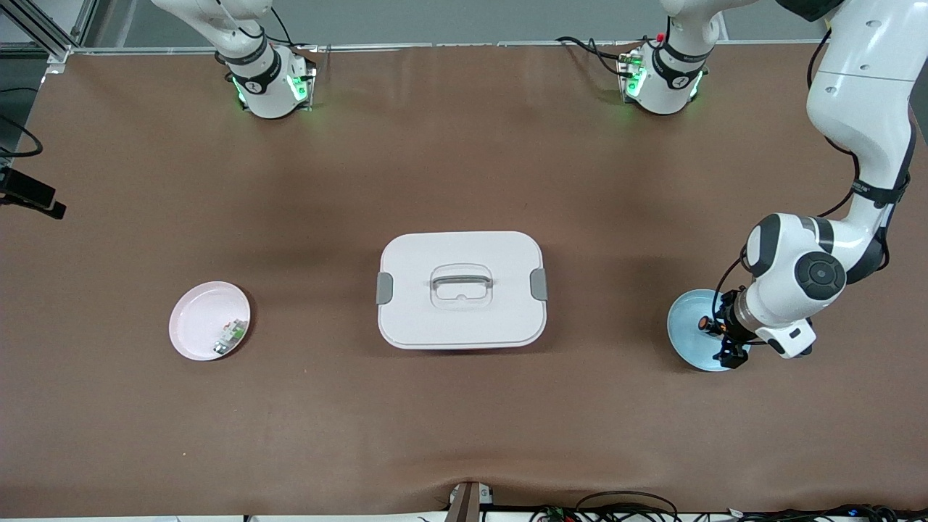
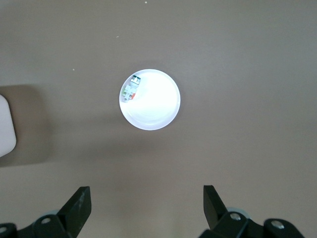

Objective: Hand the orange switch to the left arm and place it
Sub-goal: 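Open the left gripper to release the switch on the plate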

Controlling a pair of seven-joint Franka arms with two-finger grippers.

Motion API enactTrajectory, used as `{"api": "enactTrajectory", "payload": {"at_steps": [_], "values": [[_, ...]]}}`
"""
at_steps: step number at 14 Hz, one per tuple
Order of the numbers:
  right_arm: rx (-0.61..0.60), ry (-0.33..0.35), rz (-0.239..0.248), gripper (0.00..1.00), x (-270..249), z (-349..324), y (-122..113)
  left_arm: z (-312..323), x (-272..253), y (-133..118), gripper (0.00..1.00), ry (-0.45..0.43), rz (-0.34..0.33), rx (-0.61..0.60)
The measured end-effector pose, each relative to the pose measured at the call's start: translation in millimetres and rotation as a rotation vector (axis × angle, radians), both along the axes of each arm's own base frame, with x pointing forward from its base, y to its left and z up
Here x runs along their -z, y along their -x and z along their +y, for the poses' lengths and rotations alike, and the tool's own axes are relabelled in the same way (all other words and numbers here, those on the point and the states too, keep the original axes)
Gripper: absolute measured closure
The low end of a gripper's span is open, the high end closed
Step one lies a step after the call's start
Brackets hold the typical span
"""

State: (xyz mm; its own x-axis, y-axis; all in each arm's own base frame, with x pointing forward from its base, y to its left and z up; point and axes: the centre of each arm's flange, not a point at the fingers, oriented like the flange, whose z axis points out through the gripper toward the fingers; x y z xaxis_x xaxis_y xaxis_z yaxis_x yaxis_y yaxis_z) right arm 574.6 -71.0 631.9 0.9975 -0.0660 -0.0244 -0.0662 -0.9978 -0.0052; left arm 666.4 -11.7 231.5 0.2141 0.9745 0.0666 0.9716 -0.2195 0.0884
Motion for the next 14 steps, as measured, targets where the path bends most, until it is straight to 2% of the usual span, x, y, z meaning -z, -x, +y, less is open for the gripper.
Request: {"api": "enactTrajectory", "payload": {"at_steps": [3, 6, 10, 14], "values": [[-0.005, -0.044, 0.022, 0.0, 2.0, 6.5, 2.3, -9.0, -16.4, 1.1, 0.0, -0.008, 0.012, 0.049], [0.004, -0.064, 0.035, 0.0, 3.1, 8.0, 3.8, -8.6, -29.2, 5.5, 0.0, -0.027, 0.071, 0.169], [0.016, -0.062, 0.036, 0.0, 3.2, 7.4, 4.0, -1.6, -46.9, 14.5, 0.0, -0.047, 0.2, 0.492], [0.019, -0.037, 0.026, 0.0, 2.2, 4.5, 2.8, 3.8, -63.3, 15.6, 0.0, -0.06, 0.217, 0.767]]}}
